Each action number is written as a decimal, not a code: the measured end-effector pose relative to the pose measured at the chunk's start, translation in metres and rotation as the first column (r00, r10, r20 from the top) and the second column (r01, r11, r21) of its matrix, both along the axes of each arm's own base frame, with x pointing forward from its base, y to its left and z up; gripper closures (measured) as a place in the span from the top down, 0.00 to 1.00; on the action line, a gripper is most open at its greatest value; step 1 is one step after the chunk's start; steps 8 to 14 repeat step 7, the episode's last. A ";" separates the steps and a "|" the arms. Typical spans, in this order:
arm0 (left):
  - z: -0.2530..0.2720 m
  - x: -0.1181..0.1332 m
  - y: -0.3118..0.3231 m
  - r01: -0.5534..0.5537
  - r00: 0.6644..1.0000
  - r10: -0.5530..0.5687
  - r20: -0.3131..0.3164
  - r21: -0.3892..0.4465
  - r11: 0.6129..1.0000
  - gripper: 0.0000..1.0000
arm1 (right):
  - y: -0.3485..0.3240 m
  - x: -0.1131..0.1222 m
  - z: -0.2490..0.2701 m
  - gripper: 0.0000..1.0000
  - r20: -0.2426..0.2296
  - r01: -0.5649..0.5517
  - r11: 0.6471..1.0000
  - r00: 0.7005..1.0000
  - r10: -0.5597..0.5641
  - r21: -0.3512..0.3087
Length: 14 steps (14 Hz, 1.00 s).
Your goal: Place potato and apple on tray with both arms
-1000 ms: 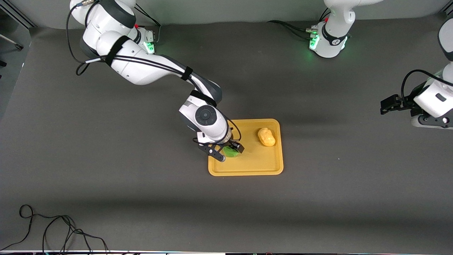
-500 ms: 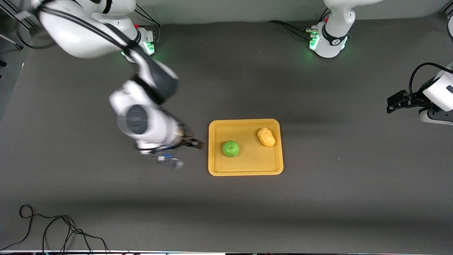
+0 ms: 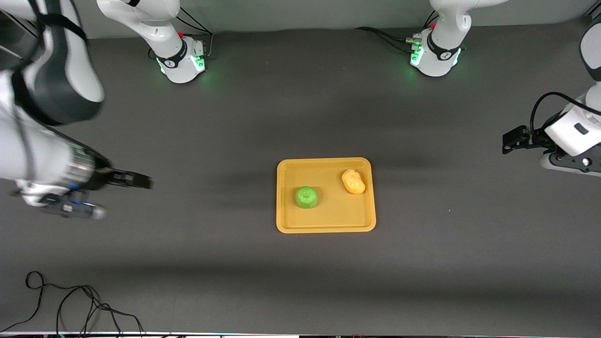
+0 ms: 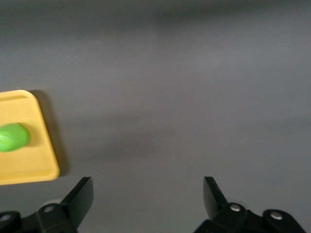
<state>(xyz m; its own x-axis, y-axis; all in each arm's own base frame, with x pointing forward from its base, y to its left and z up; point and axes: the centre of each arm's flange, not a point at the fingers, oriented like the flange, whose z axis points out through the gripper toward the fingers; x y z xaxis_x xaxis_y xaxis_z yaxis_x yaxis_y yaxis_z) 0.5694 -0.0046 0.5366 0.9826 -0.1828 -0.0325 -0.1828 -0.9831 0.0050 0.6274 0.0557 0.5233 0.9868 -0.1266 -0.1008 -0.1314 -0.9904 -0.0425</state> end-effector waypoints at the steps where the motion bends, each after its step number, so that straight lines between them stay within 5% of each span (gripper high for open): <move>1: 0.000 0.002 -0.002 0.003 1.000 -0.003 0.001 -0.001 1.000 1.00 | -0.019 -0.011 0.010 1.00 0.023 -0.012 1.000 1.000 0.012 -0.009; 6: 0.003 0.013 -0.001 0.006 1.000 -0.006 0.014 -0.003 1.000 1.00 | -0.060 -0.056 0.048 1.00 0.098 -0.031 0.999 0.995 0.033 -0.027; 14: 0.004 0.015 -0.001 0.006 1.000 -0.006 0.018 -0.003 1.000 1.00 | -0.059 -0.056 0.046 1.00 0.098 -0.033 0.999 0.995 0.035 -0.027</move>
